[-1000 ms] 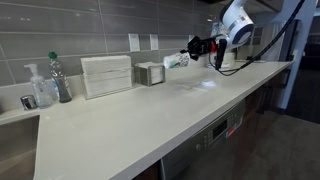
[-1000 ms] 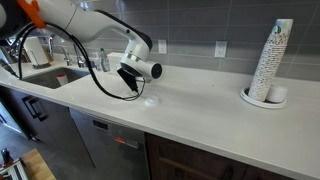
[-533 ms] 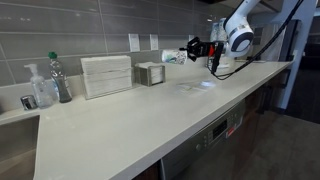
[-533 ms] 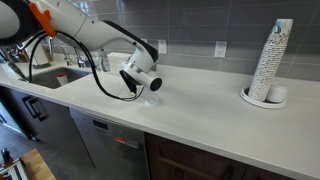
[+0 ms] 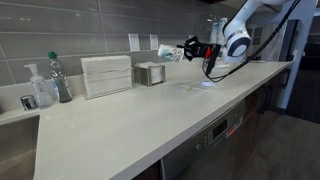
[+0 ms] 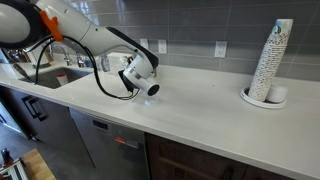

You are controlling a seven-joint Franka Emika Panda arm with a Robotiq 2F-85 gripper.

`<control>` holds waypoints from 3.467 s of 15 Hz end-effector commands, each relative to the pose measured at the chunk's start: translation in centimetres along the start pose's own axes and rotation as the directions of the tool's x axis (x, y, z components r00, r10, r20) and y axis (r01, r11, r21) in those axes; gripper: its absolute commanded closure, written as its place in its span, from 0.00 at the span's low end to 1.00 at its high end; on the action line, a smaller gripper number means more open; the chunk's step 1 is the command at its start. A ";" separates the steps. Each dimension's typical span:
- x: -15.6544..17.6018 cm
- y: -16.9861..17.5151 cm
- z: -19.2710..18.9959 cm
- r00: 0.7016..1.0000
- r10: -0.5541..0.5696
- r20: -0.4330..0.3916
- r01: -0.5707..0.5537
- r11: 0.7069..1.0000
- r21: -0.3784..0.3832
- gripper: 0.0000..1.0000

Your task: Pour the content in the cup on the kitchen countertop

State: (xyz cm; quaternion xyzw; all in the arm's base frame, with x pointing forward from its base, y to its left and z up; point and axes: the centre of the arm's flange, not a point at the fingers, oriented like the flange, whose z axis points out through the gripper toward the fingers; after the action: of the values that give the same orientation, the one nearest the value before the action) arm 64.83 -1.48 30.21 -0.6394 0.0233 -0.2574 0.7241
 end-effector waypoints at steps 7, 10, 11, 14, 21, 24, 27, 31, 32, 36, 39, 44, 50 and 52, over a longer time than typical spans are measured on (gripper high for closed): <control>-0.8 1.1 0.4 1.000 -0.008 -0.011 0.009 0.999 0.042 0.99; -0.6 -0.9 0.4 0.998 -0.043 0.041 0.043 0.999 0.004 0.99; -0.5 -2.2 0.5 0.995 -0.061 0.083 0.064 0.997 -0.042 0.99; -0.7 -6.8 1.5 0.979 -0.091 0.180 0.120 0.980 -0.156 0.99; -2.3 -15.4 7.5 0.896 -0.194 0.400 0.347 0.868 -0.355 0.99; -2.9 -17.2 9.4 0.843 -0.220 0.491 0.453 0.782 -0.428 0.99; -3.6 -18.5 11.2 0.782 -0.216 0.585 0.548 0.684 -0.481 0.99; -4.9 -18.7 13.8 0.691 -0.165 0.704 0.658 0.547 -0.517 0.99; -5.2 -18.8 14.3 0.667 -0.149 0.730 0.685 0.509 -0.521 0.99; -5.2 -18.5 13.9 0.586 -0.069 0.807 0.774 0.342 -0.533 0.99; -4.2 -18.1 12.0 0.545 0.012 0.838 0.819 0.206 -0.536 0.99; -1.2 -17.2 7.4 0.542 0.129 0.830 0.840 -0.046 -0.541 0.99; 2.8 -14.5 2.1 0.699 0.122 0.705 0.702 -0.310 -0.641 0.99; 3.6 -13.2 0.7 0.739 0.115 0.664 0.657 -0.338 -0.674 0.99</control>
State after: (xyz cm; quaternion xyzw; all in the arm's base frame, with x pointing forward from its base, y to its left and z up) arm 62.66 -1.41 45.98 -0.9597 -0.1807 -0.1420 -0.1617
